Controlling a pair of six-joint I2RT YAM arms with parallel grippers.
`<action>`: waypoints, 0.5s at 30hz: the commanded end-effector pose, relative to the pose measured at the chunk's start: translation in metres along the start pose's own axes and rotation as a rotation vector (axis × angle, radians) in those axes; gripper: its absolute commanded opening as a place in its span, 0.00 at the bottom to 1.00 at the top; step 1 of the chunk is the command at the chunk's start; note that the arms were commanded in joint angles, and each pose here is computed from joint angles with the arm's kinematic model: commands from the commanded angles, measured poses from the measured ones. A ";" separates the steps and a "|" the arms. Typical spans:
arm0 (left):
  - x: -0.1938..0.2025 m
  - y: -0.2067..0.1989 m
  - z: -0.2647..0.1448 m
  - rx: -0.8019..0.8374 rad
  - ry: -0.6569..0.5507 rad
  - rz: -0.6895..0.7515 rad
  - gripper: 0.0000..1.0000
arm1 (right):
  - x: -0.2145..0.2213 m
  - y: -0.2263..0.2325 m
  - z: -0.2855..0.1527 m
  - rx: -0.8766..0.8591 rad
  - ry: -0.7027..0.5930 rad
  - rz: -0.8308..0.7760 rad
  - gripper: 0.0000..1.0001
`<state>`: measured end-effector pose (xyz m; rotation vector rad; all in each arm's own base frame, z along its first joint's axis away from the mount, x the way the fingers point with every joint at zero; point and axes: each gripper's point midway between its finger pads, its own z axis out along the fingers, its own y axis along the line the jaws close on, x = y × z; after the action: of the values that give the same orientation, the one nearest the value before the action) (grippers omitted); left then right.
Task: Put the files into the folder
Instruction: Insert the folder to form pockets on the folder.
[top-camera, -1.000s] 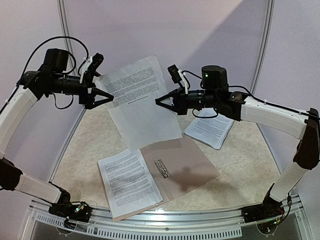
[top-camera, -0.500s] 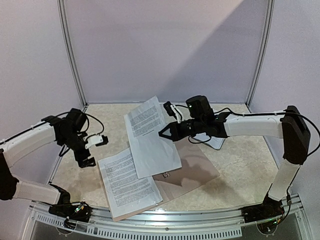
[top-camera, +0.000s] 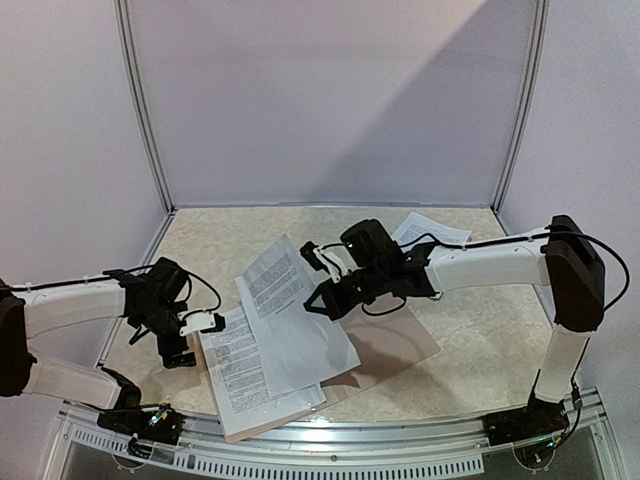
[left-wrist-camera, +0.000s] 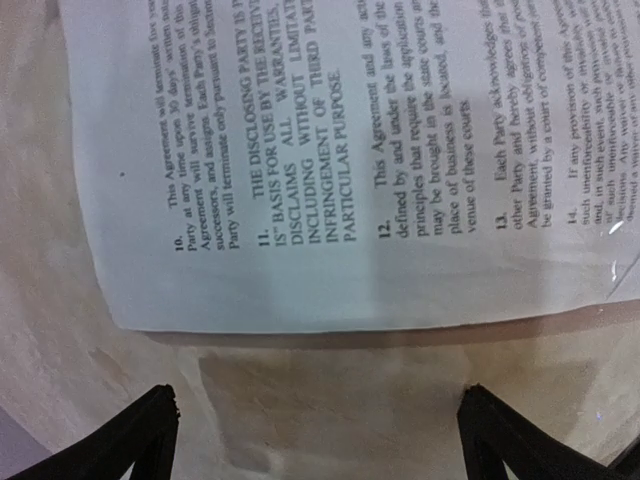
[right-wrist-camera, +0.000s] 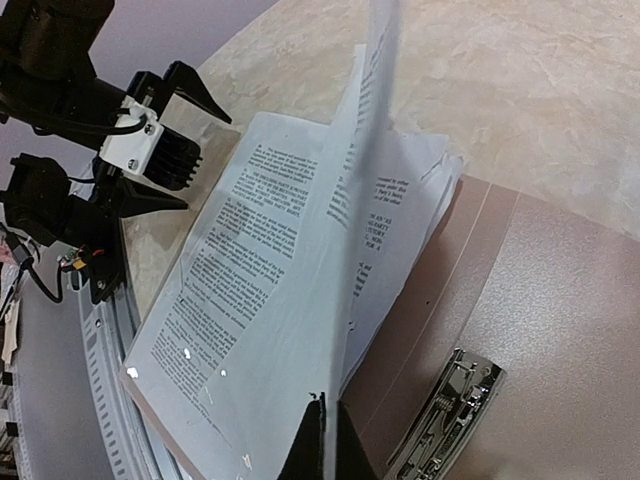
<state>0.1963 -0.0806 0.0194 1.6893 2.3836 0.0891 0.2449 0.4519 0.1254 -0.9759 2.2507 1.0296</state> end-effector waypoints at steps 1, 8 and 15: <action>-0.007 -0.006 0.008 -0.001 -0.018 0.051 1.00 | 0.004 0.014 0.007 -0.084 0.014 0.014 0.00; -0.010 -0.014 0.012 0.012 -0.018 0.077 0.99 | 0.005 0.030 0.020 -0.224 0.011 0.138 0.00; -0.006 -0.018 0.015 0.008 -0.001 0.105 1.00 | 0.025 0.016 0.045 -0.203 0.096 0.367 0.00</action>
<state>0.1966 -0.0969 0.0160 1.7549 2.2942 0.0884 0.2262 0.4793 0.1100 -0.8490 2.3576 1.3694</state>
